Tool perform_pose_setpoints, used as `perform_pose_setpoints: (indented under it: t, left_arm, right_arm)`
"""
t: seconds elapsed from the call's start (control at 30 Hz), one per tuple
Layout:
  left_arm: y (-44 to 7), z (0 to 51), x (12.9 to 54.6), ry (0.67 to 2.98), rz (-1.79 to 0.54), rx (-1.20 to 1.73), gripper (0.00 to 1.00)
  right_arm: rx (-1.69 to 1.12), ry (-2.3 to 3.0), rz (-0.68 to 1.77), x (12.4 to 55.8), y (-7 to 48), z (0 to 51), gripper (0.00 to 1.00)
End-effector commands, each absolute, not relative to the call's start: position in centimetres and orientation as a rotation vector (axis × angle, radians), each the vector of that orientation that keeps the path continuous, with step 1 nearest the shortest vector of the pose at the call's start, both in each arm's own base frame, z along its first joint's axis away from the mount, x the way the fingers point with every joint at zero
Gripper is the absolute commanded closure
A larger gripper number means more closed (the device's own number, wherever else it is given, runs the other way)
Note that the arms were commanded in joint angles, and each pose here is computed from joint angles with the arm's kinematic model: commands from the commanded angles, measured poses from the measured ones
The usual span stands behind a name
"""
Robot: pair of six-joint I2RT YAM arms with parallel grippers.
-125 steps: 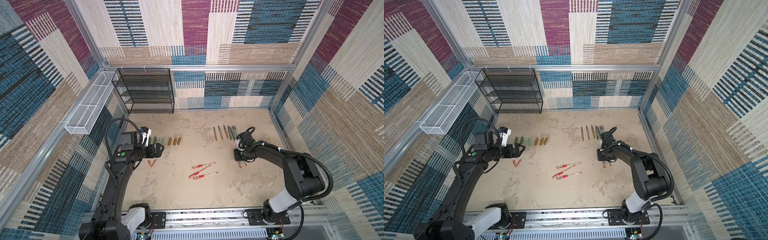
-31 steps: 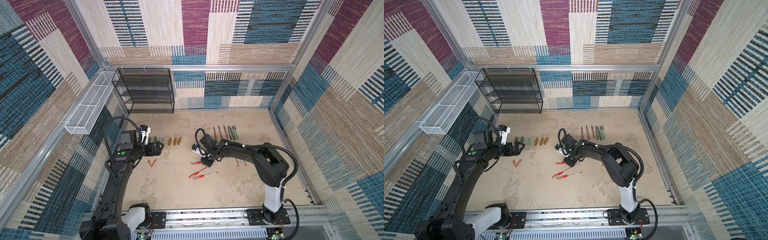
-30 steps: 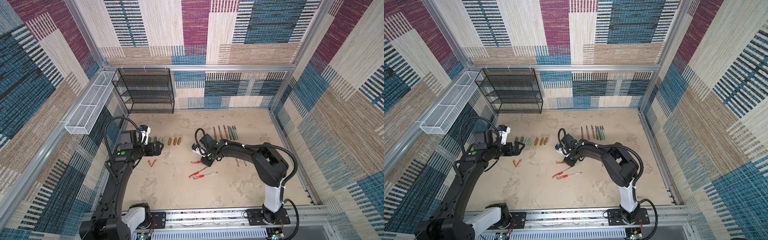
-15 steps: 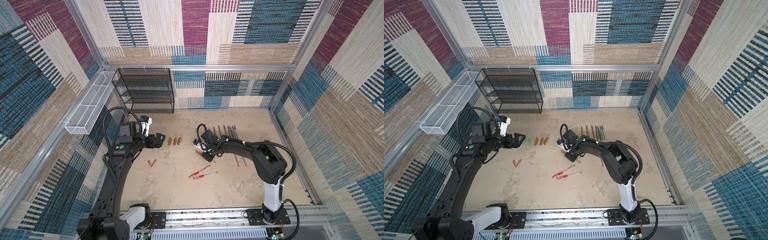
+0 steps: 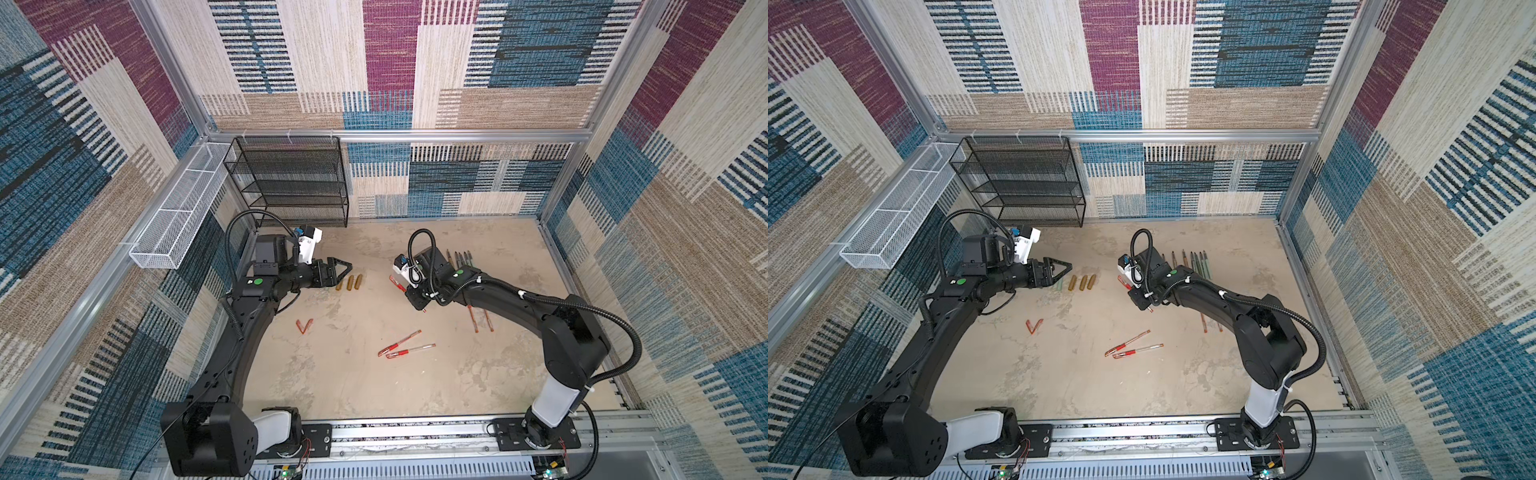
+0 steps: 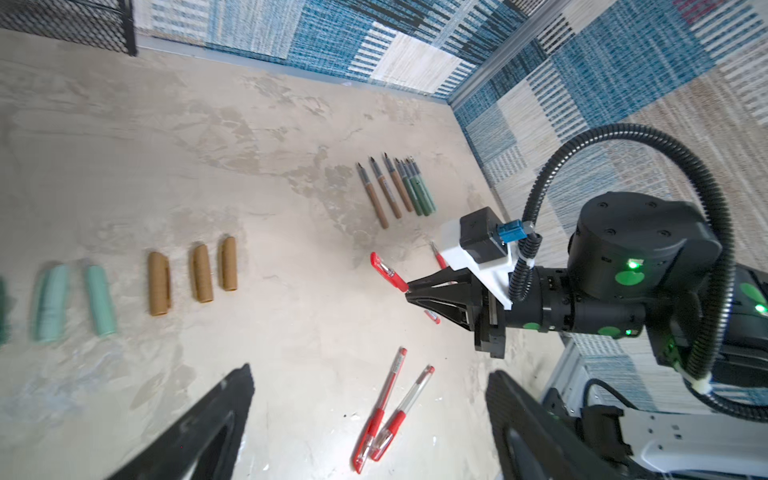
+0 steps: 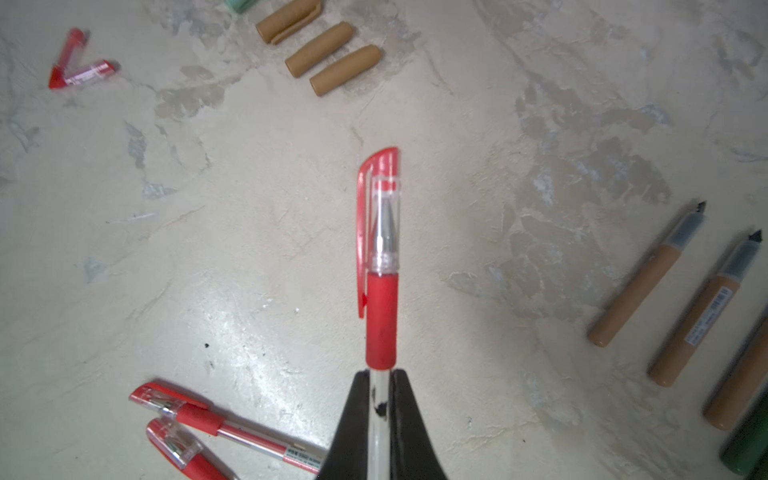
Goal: Open the pen caps
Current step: 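Bring the red pen toward the left gripper while the left gripper reaches for its cap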
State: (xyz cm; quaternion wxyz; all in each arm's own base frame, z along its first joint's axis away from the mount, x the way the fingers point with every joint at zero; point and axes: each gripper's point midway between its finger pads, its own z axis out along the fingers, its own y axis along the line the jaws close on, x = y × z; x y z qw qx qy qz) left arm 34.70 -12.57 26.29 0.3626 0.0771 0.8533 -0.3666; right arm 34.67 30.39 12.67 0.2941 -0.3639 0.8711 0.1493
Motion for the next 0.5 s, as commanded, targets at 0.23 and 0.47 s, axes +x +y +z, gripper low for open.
perform_pose_setpoints:
  t: [0.23,0.47]
  left_arm:
    - [-17.3,25.3,35.0,2.218,-1.168,0.209,0.21]
    - [-19.2,24.2,35.0,2.258,-1.200,0.240,0.31]
  right_arm:
    - [-0.764,2.126,0.736,33.0,35.0,19.8,0.94]
    - [-0.784,2.099,0.790,31.6,36.9,20.7,0.94]
